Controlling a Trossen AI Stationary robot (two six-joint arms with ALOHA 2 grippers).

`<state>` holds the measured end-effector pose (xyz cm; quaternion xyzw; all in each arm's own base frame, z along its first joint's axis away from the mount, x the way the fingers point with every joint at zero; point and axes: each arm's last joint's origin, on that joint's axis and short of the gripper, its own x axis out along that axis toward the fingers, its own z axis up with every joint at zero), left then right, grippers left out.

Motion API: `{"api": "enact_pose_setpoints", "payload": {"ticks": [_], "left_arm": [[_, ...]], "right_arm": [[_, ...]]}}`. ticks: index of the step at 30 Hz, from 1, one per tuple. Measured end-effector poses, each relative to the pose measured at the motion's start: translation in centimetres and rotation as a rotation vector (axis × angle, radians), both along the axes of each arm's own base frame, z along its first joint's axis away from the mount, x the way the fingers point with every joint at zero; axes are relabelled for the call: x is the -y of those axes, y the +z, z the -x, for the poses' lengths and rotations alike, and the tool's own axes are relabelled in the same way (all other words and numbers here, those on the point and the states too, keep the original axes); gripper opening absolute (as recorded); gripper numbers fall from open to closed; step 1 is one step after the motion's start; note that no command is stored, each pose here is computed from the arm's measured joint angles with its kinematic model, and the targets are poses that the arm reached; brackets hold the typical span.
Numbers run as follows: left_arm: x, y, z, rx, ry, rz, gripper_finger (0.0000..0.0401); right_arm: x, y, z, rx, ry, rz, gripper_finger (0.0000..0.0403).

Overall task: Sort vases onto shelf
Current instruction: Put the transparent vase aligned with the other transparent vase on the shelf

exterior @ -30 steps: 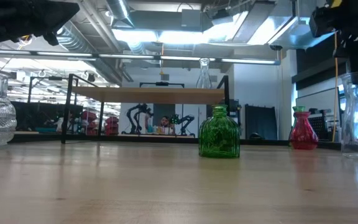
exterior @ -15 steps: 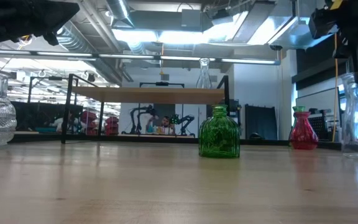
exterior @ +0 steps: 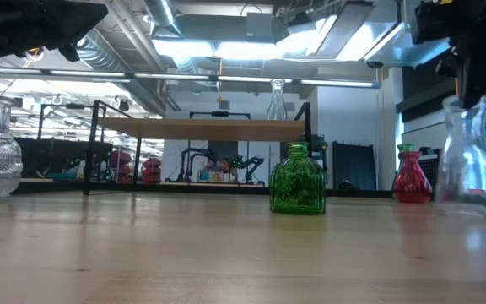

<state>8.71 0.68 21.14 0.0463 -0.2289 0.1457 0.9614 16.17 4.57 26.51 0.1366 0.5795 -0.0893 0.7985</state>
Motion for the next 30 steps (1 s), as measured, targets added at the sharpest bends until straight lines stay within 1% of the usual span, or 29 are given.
{"api": "enact_pose_setpoints", "payload": {"ticks": [3,11,15,21,25,30], "left_arm": [[0.0,0.0,0.0,0.000,0.000,0.000,0.0000],[0.0,0.0,0.0,0.000,0.001,0.000,0.0000],[0.0,0.0,0.0,0.000,0.001,0.001,0.0000],[0.0,0.0,0.0,0.000,0.001,0.001,0.0000],[0.0,0.0,0.0,0.001,0.000,0.001,0.0000],[0.0,0.0,0.0,0.000,0.001,0.001,0.0000]], "right_arm": [[-0.1,0.1,-0.5,0.043,0.025,0.007,0.0006],[-0.2,1.5,-2.0,0.101,0.089,0.130,0.0003],[-0.5,1.6,-3.2,0.131,0.142,0.174,0.0002],[0.1,1.0,-5.3,0.144,0.195,0.176,0.0001],[0.9,2.7,-6.5,0.154,0.188,0.195,0.0001],[1.8,6.3,-7.8,0.204,0.200,0.224,0.0001]]}}
